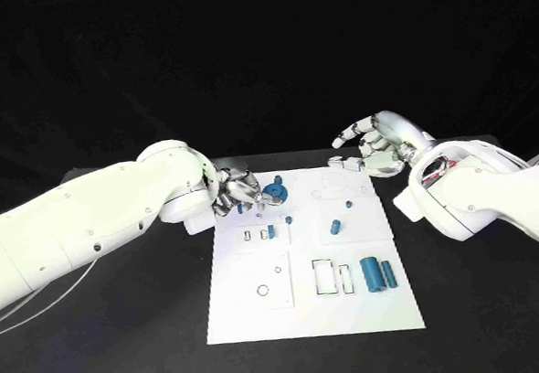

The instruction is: Assemble the parts on the task board

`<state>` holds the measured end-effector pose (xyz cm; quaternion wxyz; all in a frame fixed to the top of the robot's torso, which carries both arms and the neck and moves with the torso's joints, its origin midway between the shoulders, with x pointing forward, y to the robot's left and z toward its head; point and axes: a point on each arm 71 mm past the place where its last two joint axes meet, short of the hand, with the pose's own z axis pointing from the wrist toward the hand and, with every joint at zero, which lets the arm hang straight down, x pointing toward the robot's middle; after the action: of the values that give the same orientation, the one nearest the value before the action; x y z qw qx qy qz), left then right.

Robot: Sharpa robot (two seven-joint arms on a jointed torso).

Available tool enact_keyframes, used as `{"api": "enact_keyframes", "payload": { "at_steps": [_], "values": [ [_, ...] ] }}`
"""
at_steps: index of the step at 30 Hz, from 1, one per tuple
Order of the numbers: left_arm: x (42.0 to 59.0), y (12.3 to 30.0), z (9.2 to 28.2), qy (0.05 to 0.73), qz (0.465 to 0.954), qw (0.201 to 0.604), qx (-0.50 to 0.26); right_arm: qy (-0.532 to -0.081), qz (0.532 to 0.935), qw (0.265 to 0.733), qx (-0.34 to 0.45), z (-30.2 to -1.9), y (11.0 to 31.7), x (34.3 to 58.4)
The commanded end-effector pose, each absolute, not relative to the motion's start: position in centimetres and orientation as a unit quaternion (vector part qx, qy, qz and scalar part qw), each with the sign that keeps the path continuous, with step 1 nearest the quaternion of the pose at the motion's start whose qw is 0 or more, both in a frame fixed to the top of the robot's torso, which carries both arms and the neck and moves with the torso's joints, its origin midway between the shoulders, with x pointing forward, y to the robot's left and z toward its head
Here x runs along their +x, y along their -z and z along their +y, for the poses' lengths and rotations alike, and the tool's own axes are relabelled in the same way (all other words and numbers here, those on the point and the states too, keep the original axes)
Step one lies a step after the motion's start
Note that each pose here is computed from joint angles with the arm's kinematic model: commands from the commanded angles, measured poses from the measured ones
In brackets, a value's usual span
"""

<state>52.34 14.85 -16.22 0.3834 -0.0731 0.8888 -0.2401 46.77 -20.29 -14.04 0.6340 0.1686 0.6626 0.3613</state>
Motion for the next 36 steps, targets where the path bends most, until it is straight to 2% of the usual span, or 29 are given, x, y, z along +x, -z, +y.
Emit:
{"api": "enact_keyframes", "payload": {
  "at_steps": [1,12,21,36],
  "values": [
    [52.5,16.5,14.6,0.204,0.905,0.372,-0.036,-0.367,0.679,0.615,0.162,-20.2,14.3,46.8],
    [53.0,17.5,13.7,0.176,0.918,0.355,-0.011,-0.362,0.683,0.614,0.161,-20.5,14.3,46.9],
    [53.4,18.1,13.7,0.165,0.922,0.35,-0.012,-0.362,0.686,0.612,0.156,-20.5,14.4,46.9],
    [53.1,18.7,13.0,0.168,0.927,0.334,-0.006,-0.362,0.686,0.612,0.156,-20.4,14.4,47.0]
  ]
}}
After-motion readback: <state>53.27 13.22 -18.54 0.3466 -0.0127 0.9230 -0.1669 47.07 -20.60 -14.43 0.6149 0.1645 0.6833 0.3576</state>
